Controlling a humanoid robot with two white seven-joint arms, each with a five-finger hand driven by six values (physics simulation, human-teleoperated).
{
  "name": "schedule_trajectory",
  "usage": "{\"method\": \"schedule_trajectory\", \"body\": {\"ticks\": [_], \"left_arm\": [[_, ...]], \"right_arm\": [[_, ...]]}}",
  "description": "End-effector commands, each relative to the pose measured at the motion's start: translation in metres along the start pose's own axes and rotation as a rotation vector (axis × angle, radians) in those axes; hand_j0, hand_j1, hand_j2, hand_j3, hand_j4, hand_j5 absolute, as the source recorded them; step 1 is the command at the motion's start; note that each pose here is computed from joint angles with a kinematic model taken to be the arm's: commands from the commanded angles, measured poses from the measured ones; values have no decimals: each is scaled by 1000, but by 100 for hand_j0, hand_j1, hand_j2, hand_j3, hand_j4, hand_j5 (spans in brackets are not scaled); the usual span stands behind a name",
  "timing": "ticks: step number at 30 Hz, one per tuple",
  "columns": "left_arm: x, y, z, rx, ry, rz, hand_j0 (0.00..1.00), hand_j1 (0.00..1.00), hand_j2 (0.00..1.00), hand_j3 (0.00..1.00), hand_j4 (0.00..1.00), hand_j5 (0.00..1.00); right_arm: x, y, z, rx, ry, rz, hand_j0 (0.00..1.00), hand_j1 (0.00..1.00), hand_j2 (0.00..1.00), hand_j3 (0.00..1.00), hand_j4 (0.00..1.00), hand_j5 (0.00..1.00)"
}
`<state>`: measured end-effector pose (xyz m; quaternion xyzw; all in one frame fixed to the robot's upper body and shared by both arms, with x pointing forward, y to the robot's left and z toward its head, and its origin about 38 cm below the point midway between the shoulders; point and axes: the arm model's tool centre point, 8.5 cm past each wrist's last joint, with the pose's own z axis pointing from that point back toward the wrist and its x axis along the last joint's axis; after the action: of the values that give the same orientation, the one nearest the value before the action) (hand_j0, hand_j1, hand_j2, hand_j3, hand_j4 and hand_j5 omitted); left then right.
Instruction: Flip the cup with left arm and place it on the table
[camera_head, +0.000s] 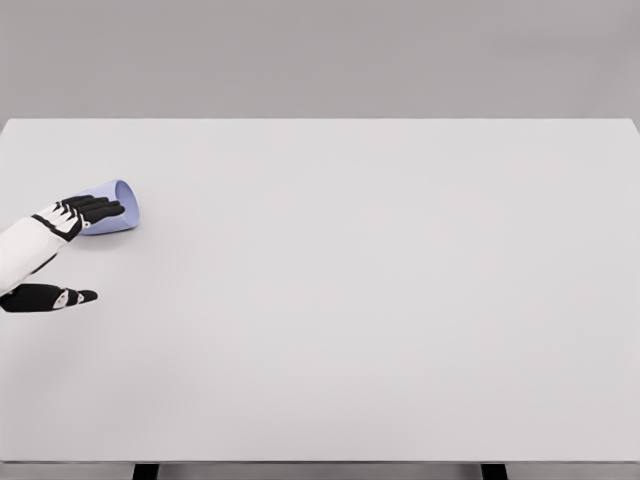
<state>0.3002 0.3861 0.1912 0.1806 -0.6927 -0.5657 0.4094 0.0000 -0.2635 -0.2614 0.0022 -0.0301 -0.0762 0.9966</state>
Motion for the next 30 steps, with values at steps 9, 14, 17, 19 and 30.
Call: {"method": "schedule_trajectory", "body": {"ticks": [9, 14, 17, 19, 30], "left_arm": [[-1, 2, 0, -1, 5, -13, 100, 100, 100, 100, 100, 100], [-1, 5, -4, 35, 6, -15, 100, 100, 100, 100, 100, 100], [1, 18, -19, -144, -28, -86, 100, 100, 100, 100, 100, 100], [8, 61, -45, -109, -79, -178, 100, 100, 100, 100, 100, 100], [-12, 75, -115, -90, 294, 188, 100, 100, 100, 100, 100, 100]], "right_arm": [[-7, -1, 1, -2, 17, 2, 100, 100, 100, 100, 100, 100], [-7, -1, 1, -2, 17, 2, 100, 100, 100, 100, 100, 100], [-6, -1, 0, -2, 16, 3, 100, 100, 100, 100, 100, 100], [-6, -1, 0, -2, 16, 1, 100, 100, 100, 100, 100, 100], [-6, -1, 0, -2, 16, 3, 100, 100, 100, 100, 100, 100]]}}
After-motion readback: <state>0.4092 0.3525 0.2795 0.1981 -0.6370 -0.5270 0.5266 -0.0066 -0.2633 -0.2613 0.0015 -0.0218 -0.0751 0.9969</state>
